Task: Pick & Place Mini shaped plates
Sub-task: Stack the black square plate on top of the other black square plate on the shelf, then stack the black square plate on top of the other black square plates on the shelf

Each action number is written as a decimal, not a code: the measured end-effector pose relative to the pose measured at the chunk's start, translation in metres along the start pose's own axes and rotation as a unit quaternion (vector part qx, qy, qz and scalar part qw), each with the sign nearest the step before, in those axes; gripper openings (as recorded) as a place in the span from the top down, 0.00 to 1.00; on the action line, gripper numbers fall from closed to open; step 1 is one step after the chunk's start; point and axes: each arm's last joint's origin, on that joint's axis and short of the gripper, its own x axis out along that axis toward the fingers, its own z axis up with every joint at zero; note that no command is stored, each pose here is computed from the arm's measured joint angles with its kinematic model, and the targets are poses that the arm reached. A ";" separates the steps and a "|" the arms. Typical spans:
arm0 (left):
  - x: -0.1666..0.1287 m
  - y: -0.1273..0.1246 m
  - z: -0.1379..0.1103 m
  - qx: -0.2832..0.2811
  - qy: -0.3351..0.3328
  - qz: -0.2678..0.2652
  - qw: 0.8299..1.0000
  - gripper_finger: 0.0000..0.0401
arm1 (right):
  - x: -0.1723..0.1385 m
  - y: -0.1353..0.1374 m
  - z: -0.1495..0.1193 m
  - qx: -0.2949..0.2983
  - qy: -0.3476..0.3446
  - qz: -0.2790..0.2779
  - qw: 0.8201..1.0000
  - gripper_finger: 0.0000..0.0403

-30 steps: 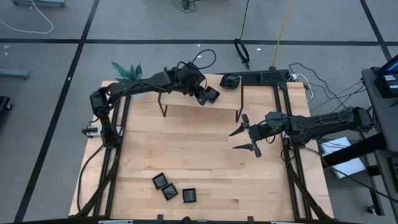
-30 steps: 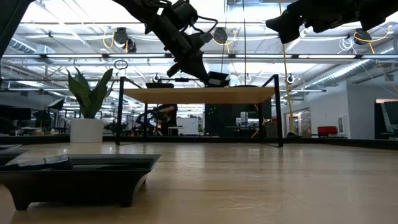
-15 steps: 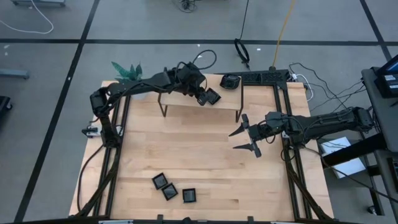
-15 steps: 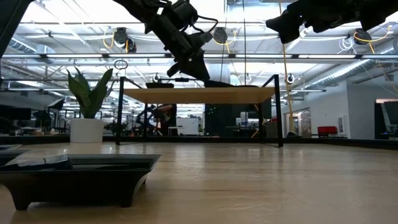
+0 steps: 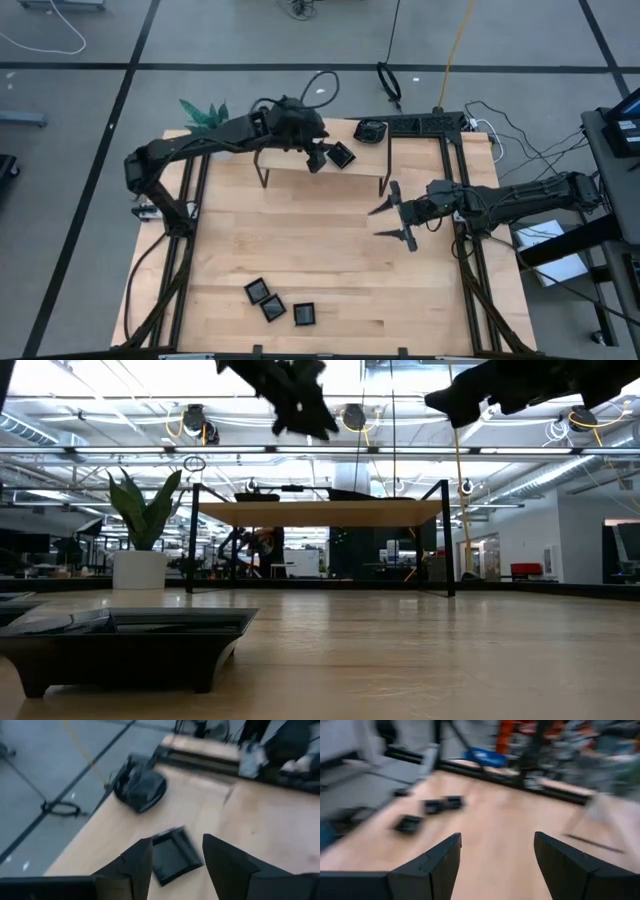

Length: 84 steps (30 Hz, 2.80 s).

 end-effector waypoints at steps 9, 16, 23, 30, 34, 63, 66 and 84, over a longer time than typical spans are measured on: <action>-0.062 -0.033 0.020 0.055 -0.062 -0.021 0.996 0.55 | 0.014 -0.037 0.004 -0.097 0.059 -0.168 0.979 0.48; -0.099 -0.041 0.027 0.068 -0.102 0.015 0.992 0.66 | 0.033 -0.105 0.035 -0.088 0.102 -0.245 0.960 0.90; -0.114 -0.044 0.016 0.080 -0.051 0.012 0.995 0.92 | 0.054 -0.163 0.062 -0.031 0.110 -0.207 0.972 0.99; -0.115 -0.046 0.009 0.054 -0.012 0.028 0.998 0.99 | 0.078 -0.205 0.054 0.009 0.144 -0.149 0.978 1.00; -0.115 -0.050 0.005 0.056 0.005 0.044 0.997 0.98 | 0.092 -0.217 0.026 0.022 0.179 -0.144 0.973 1.00; -0.111 -0.124 -0.082 0.045 0.185 0.015 0.982 0.98 | 0.001 -0.078 0.098 -0.018 0.005 -0.074 0.997 1.00; -0.108 -0.150 -0.119 0.008 0.215 -0.001 0.976 0.99 | -0.011 -0.051 0.079 -0.027 -0.045 -0.052 0.997 1.00; -0.114 -0.223 -0.277 -0.179 0.270 -0.064 0.944 0.81 | -0.016 -0.010 0.015 -0.054 -0.147 -0.031 0.987 0.80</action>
